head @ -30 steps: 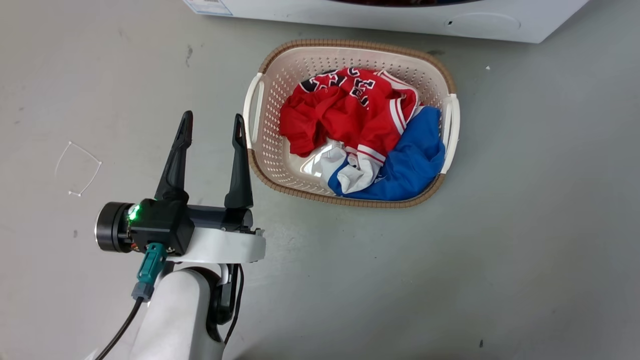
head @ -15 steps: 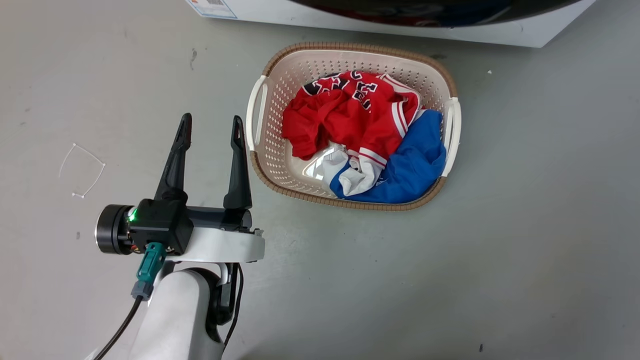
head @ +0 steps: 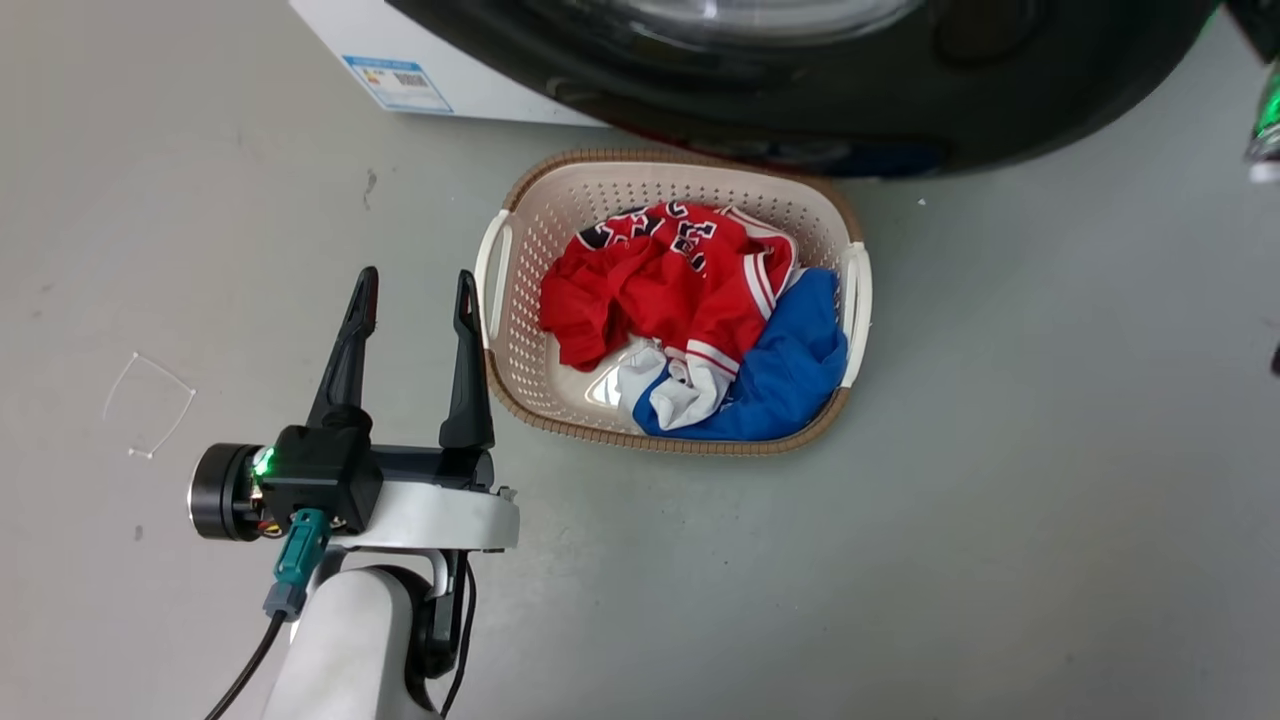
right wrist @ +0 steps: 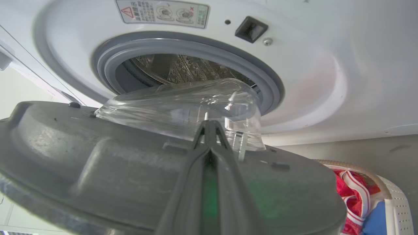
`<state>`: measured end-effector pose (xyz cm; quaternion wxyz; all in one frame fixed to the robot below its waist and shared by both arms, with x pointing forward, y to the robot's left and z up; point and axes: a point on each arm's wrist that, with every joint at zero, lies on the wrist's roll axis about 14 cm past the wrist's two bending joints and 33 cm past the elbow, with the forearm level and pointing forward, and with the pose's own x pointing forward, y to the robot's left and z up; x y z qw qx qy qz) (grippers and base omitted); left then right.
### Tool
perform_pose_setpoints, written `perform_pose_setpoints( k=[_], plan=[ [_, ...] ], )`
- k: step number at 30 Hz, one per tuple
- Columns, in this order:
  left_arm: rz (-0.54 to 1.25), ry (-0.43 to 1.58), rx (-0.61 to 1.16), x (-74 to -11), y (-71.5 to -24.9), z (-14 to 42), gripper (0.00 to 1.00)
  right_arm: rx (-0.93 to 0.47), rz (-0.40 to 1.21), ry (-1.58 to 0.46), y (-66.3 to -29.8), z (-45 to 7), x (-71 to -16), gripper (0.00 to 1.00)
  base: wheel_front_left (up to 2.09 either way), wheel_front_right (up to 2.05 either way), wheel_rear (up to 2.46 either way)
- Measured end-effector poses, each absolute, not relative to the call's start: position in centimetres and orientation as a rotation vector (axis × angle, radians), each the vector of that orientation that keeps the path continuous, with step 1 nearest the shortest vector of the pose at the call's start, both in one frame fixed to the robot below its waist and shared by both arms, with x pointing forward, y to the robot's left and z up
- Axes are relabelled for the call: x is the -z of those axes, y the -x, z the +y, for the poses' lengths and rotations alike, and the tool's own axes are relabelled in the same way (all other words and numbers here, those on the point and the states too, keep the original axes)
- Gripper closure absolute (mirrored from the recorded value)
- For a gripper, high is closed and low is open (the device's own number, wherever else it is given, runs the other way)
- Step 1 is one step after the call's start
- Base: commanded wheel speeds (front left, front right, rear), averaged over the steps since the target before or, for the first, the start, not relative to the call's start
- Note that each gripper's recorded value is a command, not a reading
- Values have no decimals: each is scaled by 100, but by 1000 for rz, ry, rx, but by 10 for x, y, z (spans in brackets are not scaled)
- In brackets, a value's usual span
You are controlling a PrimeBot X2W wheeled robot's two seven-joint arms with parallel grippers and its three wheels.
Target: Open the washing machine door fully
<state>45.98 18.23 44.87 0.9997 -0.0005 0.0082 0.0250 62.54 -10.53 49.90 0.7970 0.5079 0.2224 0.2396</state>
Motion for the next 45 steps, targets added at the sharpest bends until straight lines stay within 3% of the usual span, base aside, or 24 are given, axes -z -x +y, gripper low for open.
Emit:
perform_pose_setpoints(
  k=[7,21,45],
  plan=[
    [-2,1,-49,-459,-452,182,0,-621,550,-1098,-588,-70,-504,100,0,0,0],
    [-31,7,-43,-476,-435,178,0,-712,654,-1115,-516,-48,-501,100,0,0,0],
    [-71,-5,-27,-497,-410,174,0,-892,727,-1201,-421,9,-521,100,0,0,0]
  ],
)
